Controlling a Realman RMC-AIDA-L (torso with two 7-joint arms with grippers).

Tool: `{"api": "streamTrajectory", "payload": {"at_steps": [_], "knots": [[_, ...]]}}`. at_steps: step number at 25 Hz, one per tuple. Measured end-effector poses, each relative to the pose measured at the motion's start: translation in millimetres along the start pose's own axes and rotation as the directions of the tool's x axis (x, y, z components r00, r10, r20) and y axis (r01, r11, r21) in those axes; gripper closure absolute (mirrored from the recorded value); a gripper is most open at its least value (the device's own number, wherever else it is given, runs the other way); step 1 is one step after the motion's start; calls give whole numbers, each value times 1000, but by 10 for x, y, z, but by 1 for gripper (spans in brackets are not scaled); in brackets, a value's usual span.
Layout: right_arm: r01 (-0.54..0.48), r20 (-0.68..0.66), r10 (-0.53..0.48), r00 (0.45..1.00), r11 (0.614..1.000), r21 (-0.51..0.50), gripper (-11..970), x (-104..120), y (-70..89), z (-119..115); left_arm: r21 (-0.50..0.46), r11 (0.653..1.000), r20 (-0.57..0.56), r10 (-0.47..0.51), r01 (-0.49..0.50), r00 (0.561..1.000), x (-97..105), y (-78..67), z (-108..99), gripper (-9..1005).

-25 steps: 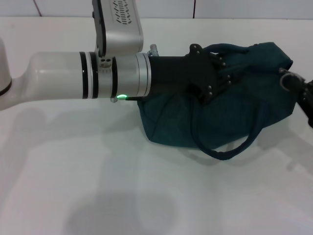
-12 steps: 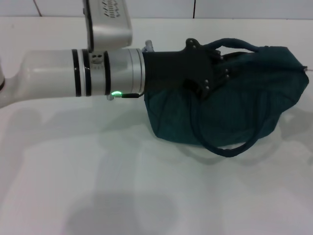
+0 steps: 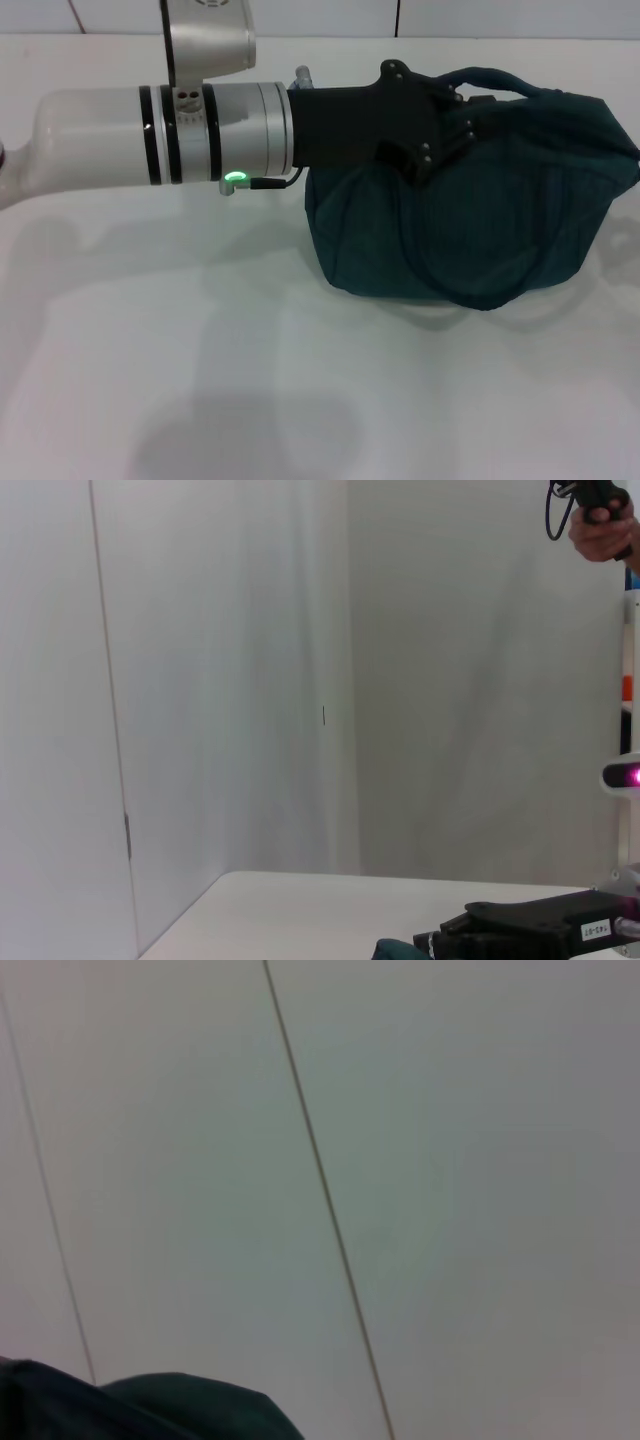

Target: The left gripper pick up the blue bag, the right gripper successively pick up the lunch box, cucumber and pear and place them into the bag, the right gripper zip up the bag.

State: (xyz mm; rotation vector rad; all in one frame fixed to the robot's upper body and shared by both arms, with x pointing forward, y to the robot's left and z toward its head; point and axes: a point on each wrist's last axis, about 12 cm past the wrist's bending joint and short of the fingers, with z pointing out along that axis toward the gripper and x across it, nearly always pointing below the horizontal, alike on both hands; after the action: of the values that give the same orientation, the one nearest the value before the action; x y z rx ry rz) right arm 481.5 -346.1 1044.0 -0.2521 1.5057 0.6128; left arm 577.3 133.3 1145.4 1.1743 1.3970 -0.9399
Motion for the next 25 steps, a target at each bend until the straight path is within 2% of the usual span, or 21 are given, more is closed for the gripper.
{"api": "streamTrajectory", "payload": {"at_steps": [6,8,13,17,21,24,25], "knots": [[1,20,-1,1000,1000,15,940,-30,-20,11,-30,999,22,-26,27,999,-3,33,17,907],[5,25,-5,1000,1000,5,940,-44,-16,39,-72,994,59,-80,84,995,26,74,8,906],[8,42,-9,999,1000,15,862,-87,-51,43,-127,972,157,-177,197,972,62,143,-49,903],[7,74,-10,997,999,43,777,-126,-84,30,-144,966,179,-188,215,966,127,130,-90,770],[11,107,-13,994,1000,22,684,-179,-72,4,-157,956,214,-210,246,954,193,115,-139,621],[-5,117,9,993,999,-38,615,-249,-63,-15,-153,952,278,-215,264,936,217,82,-212,505],[-11,111,22,994,995,-96,550,-294,-43,-17,-146,952,309,-216,271,926,236,55,-252,483]]}}
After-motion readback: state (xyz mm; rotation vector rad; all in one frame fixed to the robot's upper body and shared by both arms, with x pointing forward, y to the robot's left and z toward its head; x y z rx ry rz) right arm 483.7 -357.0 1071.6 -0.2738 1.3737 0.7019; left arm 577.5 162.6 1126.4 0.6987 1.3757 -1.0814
